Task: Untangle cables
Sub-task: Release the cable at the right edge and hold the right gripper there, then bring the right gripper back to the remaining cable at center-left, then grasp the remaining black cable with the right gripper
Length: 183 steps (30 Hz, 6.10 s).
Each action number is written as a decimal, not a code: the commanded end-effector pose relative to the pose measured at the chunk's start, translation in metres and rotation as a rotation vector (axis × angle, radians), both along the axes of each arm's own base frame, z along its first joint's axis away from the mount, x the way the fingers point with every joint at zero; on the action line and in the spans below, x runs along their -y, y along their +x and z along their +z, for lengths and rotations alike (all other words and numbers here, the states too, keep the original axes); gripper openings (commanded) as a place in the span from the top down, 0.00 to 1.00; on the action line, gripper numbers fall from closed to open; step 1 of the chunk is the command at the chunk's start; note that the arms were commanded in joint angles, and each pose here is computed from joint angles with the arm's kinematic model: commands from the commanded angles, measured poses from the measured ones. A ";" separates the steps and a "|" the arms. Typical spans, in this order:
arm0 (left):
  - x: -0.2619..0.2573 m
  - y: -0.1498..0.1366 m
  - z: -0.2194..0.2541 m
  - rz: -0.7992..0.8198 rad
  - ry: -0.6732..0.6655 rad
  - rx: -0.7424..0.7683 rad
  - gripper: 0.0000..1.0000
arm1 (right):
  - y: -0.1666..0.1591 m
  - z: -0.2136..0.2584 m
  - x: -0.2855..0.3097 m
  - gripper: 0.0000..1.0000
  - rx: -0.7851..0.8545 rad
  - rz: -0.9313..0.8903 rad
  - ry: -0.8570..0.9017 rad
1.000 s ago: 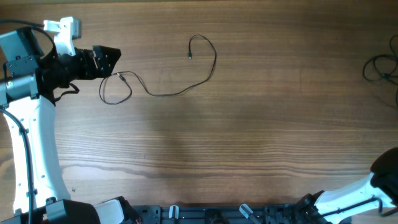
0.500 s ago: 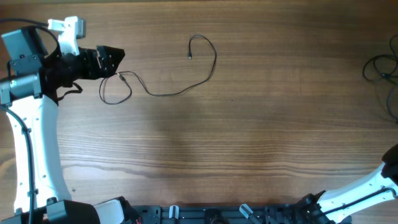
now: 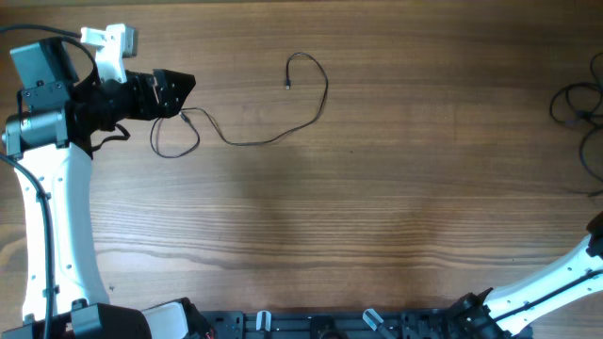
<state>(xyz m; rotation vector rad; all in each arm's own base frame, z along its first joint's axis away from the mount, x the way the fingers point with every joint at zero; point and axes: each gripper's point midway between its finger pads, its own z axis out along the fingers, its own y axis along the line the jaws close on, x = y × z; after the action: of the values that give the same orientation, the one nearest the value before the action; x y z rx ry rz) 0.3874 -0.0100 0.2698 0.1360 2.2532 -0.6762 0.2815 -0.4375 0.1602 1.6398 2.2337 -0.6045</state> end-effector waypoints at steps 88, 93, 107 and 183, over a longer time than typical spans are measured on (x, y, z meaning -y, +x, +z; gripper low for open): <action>-0.014 0.010 0.010 0.048 0.086 0.061 0.02 | 0.127 0.153 -0.236 0.10 0.322 0.709 0.004; -0.045 0.017 0.002 0.232 0.142 0.006 0.02 | 0.149 0.149 -0.313 0.09 0.322 0.915 0.090; -0.121 0.003 -0.002 0.524 0.086 -0.069 0.02 | 0.161 0.134 -0.546 0.01 0.262 1.520 0.187; -0.110 0.003 -0.003 0.480 0.053 -0.075 0.00 | 0.109 -0.156 -0.928 0.00 0.311 2.467 0.544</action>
<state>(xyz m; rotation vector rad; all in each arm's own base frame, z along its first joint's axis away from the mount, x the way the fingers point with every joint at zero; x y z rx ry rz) 0.3883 0.1063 0.2554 -0.4229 2.2806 -0.3344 0.3971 0.4878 0.0182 -1.3629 2.1608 0.8154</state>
